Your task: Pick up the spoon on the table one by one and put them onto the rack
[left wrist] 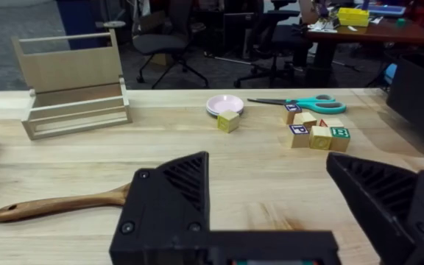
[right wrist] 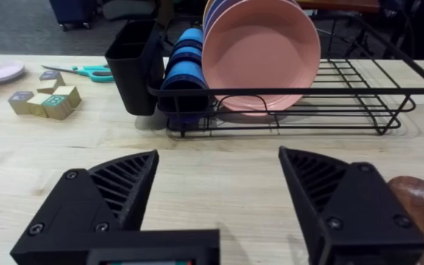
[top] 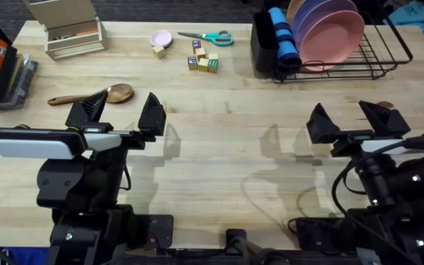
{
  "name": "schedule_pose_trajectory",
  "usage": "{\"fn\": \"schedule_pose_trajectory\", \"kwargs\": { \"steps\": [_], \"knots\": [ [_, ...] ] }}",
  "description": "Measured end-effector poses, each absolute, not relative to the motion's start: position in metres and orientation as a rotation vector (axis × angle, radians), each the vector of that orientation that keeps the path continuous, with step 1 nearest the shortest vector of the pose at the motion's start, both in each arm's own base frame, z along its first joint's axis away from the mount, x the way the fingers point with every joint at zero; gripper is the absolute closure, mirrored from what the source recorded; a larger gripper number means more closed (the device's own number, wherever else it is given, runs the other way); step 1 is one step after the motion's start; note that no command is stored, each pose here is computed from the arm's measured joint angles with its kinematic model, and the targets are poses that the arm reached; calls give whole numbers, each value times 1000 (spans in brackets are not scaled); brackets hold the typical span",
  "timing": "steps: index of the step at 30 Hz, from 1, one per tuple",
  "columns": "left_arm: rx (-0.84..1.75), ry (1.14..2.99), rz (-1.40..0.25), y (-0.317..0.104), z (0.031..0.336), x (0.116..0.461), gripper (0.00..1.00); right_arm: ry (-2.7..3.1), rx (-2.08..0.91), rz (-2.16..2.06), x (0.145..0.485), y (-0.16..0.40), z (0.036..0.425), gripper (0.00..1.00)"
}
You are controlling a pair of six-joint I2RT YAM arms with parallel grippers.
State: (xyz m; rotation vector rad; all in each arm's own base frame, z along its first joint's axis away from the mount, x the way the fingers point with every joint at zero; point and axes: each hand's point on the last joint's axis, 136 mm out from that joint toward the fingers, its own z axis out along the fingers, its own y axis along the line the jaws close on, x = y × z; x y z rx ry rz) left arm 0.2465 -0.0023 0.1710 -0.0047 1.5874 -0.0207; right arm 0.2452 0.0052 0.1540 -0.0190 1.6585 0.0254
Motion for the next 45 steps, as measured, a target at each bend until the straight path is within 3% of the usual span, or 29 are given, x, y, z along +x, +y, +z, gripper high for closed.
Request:
{"fn": "schedule_pose_trajectory", "kwargs": {
  "steps": [12, 18, 23, 29, 30, 37, 45],
  "knots": [
    [-5, 1593, -20, -2, 170, 246, 8, 1673, -14, 24, 245, 5, 151, 5],
    [-5, 1694, -20, -2, 158, 242, 10, 1785, 18, 49, 235, 4, 143, 5],
    [-6, 1697, -20, -2, 197, 236, 10, 1956, 34, 56, 214, 4, 136, 5],
    [-6, 1761, -19, -2, 248, 240, 10, 1933, 34, 57, 208, 4, 209, 6],
    [-6, 1843, -19, -2, 273, 254, 10, 1972, 38, 58, 212, 4, 244, 5],
    [-9, 1942, -15, -2, 327, 284, 8, 2096, 42, 57, 234, 4, 291, 6],
    [-9, 2106, -14, -2, 356, 315, 8, 2236, 46, 55, 264, 5, 322, 6]
  ]
}}
